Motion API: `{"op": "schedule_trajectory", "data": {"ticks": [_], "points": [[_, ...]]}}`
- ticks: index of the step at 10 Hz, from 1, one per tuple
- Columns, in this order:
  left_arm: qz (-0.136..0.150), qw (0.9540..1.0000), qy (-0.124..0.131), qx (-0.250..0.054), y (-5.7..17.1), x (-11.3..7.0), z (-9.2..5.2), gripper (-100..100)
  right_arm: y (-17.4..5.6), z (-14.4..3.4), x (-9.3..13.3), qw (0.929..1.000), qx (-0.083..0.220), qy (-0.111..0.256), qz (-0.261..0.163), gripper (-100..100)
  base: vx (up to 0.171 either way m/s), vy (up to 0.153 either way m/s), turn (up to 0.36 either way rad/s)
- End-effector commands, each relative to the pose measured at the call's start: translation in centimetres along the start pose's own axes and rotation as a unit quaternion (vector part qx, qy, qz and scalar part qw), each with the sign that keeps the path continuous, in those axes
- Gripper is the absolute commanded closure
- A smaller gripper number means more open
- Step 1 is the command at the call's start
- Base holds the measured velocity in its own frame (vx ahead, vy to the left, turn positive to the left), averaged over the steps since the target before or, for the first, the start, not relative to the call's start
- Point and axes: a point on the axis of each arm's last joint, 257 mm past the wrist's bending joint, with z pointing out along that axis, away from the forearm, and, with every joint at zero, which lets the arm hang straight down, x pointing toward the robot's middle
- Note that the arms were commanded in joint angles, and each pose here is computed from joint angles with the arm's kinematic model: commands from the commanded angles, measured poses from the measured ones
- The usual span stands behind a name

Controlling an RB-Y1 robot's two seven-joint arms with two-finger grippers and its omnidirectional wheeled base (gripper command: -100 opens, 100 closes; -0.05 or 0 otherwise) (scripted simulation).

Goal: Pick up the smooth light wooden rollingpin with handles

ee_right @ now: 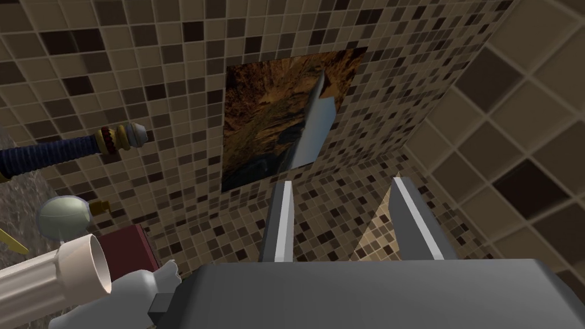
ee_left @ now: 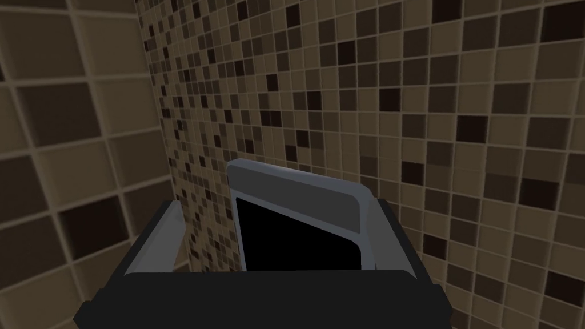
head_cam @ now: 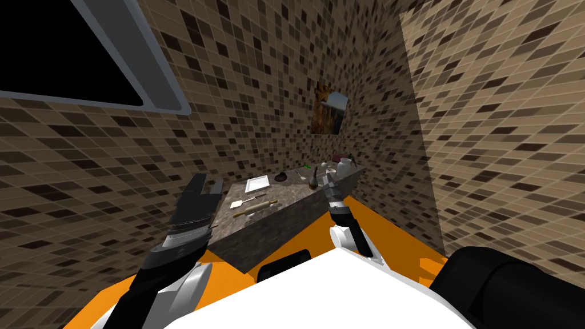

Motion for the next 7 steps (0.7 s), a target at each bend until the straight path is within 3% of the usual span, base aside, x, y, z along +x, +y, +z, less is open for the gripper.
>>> {"op": "schedule_trajectory", "data": {"ticks": [1,7], "points": [[0.008,0.9997,0.012,-0.018,1.1,0.2,0.3,-100,0.0,0.0,0.0,1.0,0.0,0.0,0.0,0,-0.05,-0.021,-0.075],[0.032,0.9965,0.034,-0.069,4.0,0.3,1.3,-100,0.0,0.0,0.0,1.0,0.0,0.0,0.0,0,-0.05,-0.028,-0.082]]}}
